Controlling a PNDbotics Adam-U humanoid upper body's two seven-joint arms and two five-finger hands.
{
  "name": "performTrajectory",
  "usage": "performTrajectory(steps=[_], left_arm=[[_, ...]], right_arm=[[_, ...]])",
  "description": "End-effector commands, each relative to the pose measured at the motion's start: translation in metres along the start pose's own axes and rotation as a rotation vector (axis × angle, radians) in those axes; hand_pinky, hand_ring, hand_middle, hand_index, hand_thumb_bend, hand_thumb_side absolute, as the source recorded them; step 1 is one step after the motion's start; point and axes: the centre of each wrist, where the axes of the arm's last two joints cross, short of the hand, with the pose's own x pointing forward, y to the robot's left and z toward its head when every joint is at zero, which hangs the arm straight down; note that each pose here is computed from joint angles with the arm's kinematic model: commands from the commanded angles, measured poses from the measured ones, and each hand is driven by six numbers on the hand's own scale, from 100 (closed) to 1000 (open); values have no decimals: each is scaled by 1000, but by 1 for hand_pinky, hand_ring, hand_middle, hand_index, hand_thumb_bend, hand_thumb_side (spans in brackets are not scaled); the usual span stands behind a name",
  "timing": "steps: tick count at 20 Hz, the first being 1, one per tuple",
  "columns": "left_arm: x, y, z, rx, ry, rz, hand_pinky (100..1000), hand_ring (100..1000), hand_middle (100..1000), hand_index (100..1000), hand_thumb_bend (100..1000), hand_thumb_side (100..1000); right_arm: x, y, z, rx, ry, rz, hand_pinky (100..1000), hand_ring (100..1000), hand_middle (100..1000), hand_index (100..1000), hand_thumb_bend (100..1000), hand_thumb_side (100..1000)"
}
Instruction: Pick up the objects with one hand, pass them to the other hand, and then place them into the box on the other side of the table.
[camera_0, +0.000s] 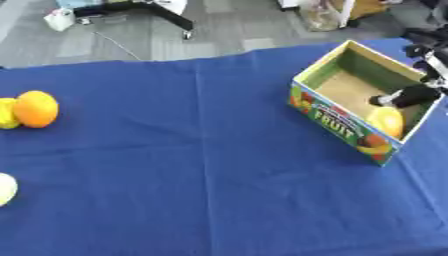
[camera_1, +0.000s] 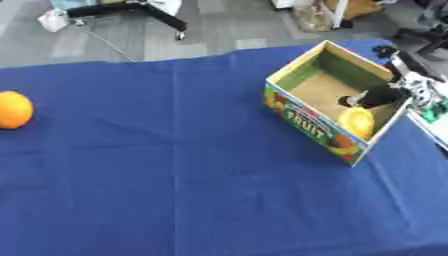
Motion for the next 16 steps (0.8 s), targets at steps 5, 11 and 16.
performTrajectory(steps=[5, 11, 16], left_arm=[[1, 9, -10, 35, -35, -33, 731, 607, 542, 706, 624, 432], [3, 11, -23, 16, -52, -77, 739, 618, 555, 725, 636, 426], [5, 16, -43, -74, -47, -143, 741, 618, 553, 732, 642, 432]], right_arm=[[67, -43, 45, -167, -232, -339, 727, 889, 929, 983, 328, 371], [82, -41, 62, -134, -435, -598, 725, 872, 915, 971, 527, 222], [83, -32, 62, -86, -577, -704, 728, 862, 903, 959, 474, 235]])
